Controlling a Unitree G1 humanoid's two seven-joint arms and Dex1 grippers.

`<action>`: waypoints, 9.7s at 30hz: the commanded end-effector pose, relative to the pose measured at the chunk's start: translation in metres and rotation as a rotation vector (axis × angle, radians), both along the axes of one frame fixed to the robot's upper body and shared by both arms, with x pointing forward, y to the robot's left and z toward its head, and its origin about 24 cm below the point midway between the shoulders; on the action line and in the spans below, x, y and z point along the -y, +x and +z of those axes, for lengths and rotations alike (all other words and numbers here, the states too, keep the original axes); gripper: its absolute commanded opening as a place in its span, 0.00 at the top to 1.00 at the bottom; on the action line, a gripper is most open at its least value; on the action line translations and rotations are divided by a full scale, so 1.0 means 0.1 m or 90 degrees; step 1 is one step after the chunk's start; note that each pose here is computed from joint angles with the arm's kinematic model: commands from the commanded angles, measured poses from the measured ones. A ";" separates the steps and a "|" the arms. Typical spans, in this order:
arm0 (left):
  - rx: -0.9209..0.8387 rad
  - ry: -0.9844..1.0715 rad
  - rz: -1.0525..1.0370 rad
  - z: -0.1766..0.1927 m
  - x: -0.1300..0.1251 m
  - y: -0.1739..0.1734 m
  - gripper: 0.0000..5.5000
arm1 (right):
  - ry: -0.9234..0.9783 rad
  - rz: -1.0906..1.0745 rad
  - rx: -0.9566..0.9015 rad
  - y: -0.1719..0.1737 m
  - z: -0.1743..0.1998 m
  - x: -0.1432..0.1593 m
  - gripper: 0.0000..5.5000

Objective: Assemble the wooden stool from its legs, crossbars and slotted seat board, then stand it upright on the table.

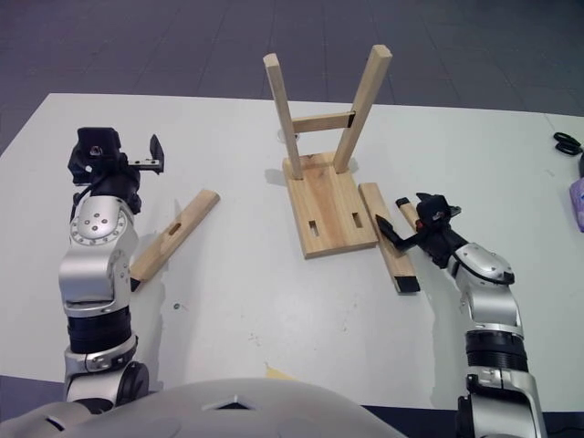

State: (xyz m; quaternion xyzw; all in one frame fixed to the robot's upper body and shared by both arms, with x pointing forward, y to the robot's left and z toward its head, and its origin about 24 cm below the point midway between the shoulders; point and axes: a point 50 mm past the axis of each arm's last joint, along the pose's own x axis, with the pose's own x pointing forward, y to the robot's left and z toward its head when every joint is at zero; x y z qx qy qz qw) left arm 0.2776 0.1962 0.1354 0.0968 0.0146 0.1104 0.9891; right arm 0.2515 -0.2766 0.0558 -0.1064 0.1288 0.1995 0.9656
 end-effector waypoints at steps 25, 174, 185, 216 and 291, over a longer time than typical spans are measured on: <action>-0.014 -0.002 -0.025 -0.08 0.18 0.01 0.02 | -0.040 -0.135 -0.251 -0.16 -0.25 0.70 0.10; -0.124 -0.290 -0.395 -0.30 -0.39 -0.13 0.92 | 0.047 0.027 0.426 0.05 1.29 -1.55 0.02; -0.081 -0.273 -0.428 -0.14 -0.23 0.00 0.92 | 0.049 0.043 0.425 0.07 1.29 -1.58 0.02; -0.077 -0.327 -0.330 -0.27 -0.43 -0.15 0.92 | 0.042 0.043 0.422 0.04 1.25 -1.58 0.02; -0.037 -0.299 -0.286 -0.33 -0.28 -0.02 0.92 | 0.047 0.051 0.411 0.00 1.21 -1.64 0.02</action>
